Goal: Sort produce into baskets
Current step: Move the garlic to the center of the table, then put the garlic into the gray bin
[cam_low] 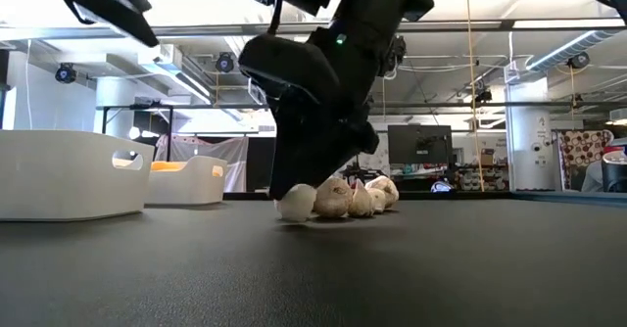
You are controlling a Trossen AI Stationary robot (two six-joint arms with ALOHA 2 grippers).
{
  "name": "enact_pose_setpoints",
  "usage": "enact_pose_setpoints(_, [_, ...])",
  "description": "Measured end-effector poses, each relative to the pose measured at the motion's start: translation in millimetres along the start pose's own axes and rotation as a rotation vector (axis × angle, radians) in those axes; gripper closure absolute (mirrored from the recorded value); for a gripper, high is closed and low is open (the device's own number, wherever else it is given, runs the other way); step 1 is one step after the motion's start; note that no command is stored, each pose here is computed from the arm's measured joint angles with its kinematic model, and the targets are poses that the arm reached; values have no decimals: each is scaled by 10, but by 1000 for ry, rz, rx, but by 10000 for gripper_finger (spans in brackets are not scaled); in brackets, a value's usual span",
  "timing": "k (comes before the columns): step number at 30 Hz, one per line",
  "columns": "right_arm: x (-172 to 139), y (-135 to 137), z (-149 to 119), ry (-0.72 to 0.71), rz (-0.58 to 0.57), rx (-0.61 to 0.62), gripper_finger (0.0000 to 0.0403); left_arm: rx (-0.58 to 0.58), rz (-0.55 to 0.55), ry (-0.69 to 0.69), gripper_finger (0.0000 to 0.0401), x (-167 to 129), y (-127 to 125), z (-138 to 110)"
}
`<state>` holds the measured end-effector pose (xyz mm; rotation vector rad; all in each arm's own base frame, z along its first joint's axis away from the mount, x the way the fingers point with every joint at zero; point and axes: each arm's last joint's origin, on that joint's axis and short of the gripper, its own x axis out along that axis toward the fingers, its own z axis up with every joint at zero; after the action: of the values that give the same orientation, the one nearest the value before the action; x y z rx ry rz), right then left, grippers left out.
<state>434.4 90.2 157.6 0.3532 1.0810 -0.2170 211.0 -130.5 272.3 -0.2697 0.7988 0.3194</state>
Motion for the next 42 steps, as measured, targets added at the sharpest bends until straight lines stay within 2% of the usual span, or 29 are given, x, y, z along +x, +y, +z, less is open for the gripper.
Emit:
enact_pose_setpoints(6, [-240,3,43,-15,10,19,196,-24,-19,-19,145,146,12,-67])
enact_pose_setpoints(12, [-938,72,63,-129,-18,-71,168,-54,-77,-56,146,441,-20,-2])
enact_pose_setpoints(16, [-1421,104,-37,-213,-93,-128,163,-18,-62,-74,146,716,-74,32])
enact_pose_setpoints(20, [-1840,111,-181,-286,-127,-135,167,40,-54,-77,146,1040,-152,-1])
enact_pose_setpoints(25, [-2194,219,-411,-377,-102,-107,166,94,-165,-5,146,1413,-194,-6])
enact_pose_setpoints(29, [-2320,368,-606,-418,-89,-115,165,128,-202,51,146,1570,-159,30])
enact_pose_setpoints(35, [-2304,521,-806,-416,-89,-111,165,176,-160,102,146,1713,-50,-5])
enact_pose_setpoints(42, [-2158,628,-935,-370,-105,-87,165,346,-177,142,146,1887,-60,-111])
